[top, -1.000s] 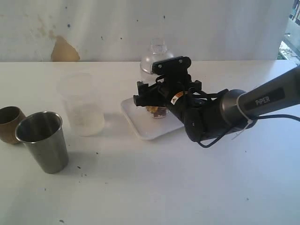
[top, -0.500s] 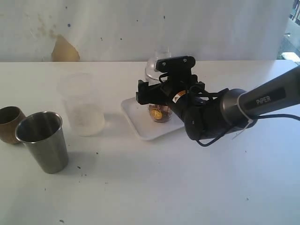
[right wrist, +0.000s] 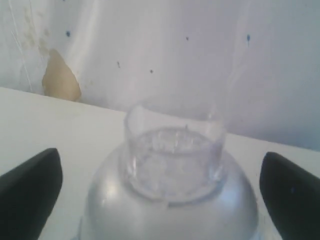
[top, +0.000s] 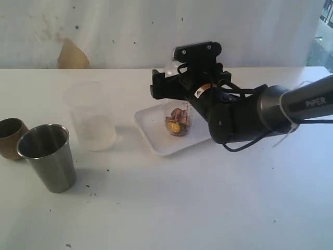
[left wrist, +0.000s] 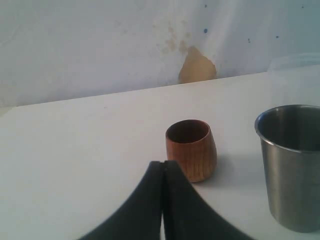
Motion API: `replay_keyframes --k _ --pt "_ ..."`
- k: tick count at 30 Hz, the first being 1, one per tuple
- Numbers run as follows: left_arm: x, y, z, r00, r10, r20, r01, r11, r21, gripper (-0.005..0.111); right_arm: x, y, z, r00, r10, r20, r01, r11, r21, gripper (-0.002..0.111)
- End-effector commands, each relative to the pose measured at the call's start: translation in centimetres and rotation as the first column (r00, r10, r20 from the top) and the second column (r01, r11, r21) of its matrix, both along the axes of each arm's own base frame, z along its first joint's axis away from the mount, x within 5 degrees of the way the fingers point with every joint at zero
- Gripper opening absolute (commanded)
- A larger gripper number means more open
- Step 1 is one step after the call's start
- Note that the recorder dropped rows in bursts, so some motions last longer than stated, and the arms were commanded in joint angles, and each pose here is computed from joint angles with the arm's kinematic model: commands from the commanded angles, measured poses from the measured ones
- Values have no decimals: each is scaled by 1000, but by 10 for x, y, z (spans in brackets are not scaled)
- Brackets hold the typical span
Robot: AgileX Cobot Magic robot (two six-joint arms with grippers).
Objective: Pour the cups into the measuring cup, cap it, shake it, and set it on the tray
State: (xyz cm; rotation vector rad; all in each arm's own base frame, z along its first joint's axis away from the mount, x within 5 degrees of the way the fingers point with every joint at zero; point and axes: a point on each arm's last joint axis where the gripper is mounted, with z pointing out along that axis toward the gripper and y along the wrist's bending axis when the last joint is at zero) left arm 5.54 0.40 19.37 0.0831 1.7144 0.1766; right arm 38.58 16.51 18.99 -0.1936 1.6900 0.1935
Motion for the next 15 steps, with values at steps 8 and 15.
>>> replay_keyframes --k 8,15 --pt "0 0 -2 1000 -1 -3 1 1000 -2 0 -32 -11 86 997 69 -39 -68 997 27 93" --pt "0 0 -2 1000 -1 -3 1 1000 -2 0 -69 -20 132 983 143 -114 -139 989 42 0"
